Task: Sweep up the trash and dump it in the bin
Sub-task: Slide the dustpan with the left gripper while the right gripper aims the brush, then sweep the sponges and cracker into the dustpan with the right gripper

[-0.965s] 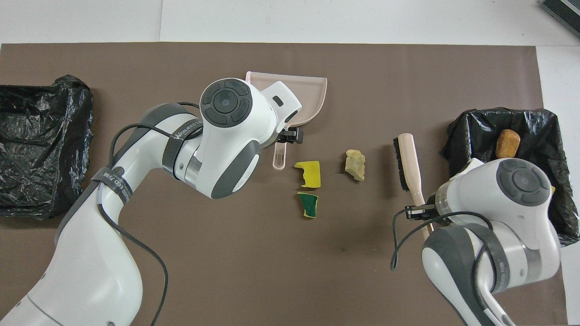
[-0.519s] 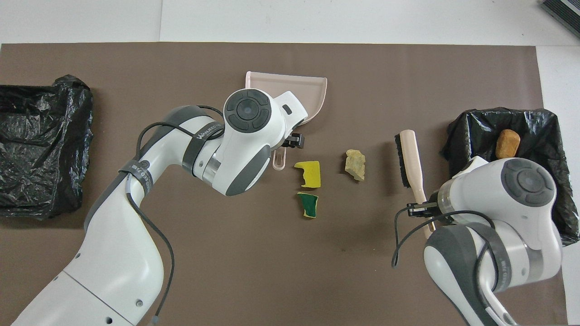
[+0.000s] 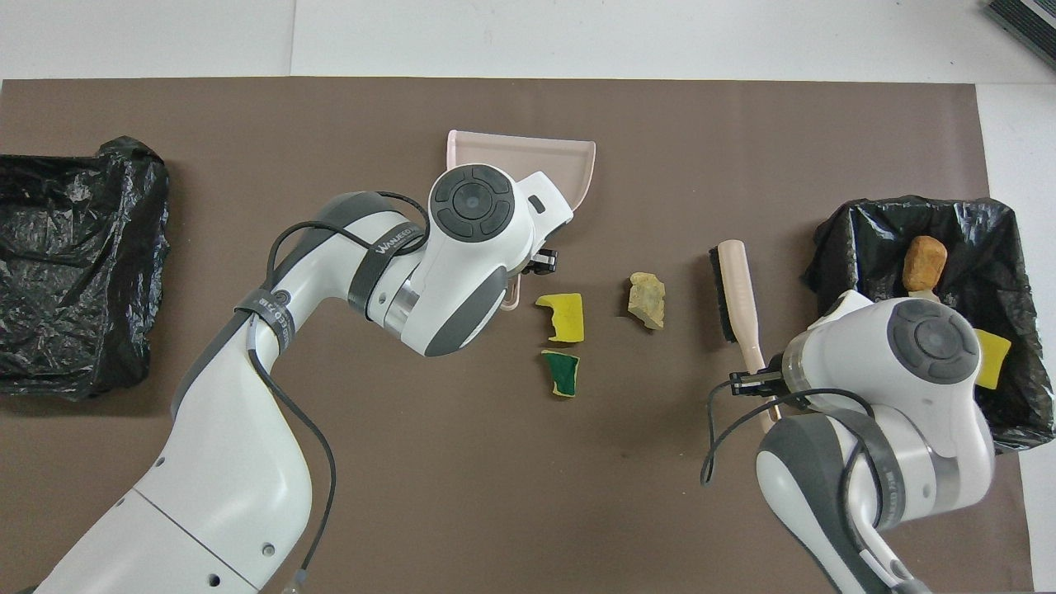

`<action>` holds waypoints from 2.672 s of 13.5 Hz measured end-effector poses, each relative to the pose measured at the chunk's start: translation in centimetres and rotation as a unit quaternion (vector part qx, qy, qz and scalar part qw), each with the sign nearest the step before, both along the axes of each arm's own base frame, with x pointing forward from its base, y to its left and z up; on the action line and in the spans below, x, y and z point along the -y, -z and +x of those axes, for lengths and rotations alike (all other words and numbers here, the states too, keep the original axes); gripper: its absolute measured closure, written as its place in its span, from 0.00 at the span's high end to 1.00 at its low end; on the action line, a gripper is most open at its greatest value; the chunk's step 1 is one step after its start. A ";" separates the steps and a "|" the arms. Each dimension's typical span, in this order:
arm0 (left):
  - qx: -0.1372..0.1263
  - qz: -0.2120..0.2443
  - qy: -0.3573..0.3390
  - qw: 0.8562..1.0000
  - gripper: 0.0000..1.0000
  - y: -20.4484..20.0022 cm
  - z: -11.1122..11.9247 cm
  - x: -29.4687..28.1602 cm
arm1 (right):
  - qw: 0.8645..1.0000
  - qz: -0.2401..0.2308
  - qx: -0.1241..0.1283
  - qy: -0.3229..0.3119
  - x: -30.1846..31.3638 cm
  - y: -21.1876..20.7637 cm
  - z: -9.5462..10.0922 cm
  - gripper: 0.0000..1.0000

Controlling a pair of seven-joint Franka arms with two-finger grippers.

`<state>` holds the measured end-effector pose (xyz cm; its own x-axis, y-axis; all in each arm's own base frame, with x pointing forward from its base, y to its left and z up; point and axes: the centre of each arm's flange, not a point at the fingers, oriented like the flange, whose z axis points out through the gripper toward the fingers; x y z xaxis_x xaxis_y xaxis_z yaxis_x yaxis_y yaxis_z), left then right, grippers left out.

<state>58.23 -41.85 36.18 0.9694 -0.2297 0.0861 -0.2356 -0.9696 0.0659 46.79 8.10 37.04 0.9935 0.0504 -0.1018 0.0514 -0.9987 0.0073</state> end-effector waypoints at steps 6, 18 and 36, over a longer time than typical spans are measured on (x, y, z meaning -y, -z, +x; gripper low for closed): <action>0.006 0.022 0.067 0.998 0.31 -4.2 1.4 -3.8 | 1.000 0.000 0.000 -0.011 -1.1 0.0 -0.2 0.26; -0.125 0.086 0.515 0.844 0.31 -9.3 -4.2 -22.1 | 1.000 -0.003 0.011 0.002 -11.2 3.1 -3.1 0.26; -0.081 0.077 0.569 0.815 0.31 -3.1 -10.5 -20.6 | 0.995 0.068 0.007 0.079 -27.5 4.9 -7.5 0.26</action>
<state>47.70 -21.30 39.28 0.1177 -0.9837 -0.1361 -0.9880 -0.1298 0.0840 39.28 35.60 32.12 0.9913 -0.0940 -0.0918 -0.1054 -0.9862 -0.1279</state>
